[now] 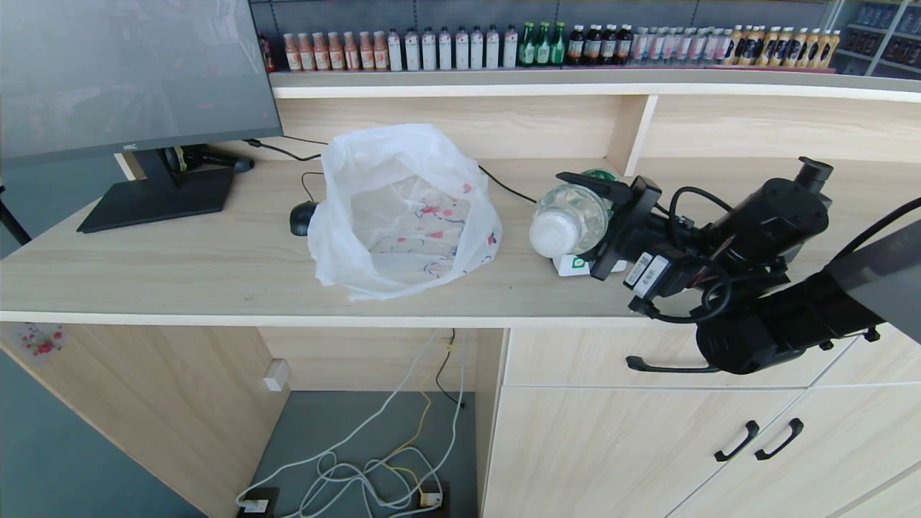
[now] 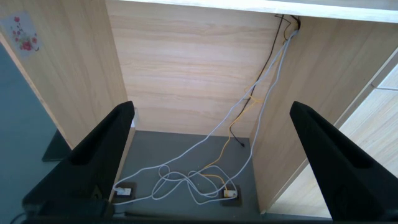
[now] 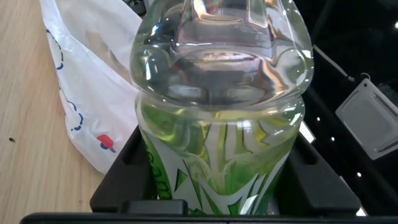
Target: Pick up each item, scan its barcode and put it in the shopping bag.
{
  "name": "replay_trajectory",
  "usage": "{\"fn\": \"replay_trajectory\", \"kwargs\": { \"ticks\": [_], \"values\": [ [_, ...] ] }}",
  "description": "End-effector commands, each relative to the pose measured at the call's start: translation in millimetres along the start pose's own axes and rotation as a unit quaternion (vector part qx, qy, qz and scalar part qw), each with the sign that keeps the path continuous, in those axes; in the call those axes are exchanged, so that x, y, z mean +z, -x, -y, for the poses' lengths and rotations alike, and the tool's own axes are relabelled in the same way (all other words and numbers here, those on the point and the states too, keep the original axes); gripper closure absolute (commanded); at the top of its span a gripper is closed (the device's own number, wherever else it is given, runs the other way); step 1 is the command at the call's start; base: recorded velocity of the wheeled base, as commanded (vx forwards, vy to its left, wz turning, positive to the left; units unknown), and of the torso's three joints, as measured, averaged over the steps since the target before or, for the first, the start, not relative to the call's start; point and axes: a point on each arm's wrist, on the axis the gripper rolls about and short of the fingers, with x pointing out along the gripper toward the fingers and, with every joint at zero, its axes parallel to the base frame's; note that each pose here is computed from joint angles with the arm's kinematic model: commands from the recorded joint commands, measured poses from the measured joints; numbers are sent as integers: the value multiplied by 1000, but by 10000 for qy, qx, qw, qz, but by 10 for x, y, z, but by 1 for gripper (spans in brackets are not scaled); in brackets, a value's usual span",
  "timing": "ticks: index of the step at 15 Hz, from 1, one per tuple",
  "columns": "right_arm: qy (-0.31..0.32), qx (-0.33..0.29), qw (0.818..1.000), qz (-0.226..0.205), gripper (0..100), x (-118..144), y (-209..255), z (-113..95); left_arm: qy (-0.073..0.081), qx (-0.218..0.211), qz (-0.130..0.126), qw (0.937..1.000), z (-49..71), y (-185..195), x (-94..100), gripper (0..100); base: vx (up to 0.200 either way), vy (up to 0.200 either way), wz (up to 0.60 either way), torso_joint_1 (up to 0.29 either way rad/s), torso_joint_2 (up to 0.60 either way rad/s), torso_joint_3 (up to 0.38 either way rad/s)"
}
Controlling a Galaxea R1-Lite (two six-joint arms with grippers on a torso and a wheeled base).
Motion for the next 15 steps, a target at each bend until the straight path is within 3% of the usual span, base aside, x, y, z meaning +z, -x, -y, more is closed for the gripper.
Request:
{"fn": "replay_trajectory", "kwargs": {
  "ticks": [1, 12, 15],
  "values": [
    [-3, 1, 10000, 5, 100, -1, -1, -4, -2, 0, 4, 10000, 0, 0, 0, 0, 0, 0, 0, 0, 0, 0],
    [-28, -86, 9999, 95, 100, 95, -57, 91, -2, 0, 4, 10000, 0, 0, 0, 0, 0, 0, 0, 0, 0, 0],
    [-321, -496, 9982, 73, 100, 363, -261, 257, -2, 0, 4, 10000, 0, 0, 0, 0, 0, 0, 0, 0, 0, 0]
  ]
}}
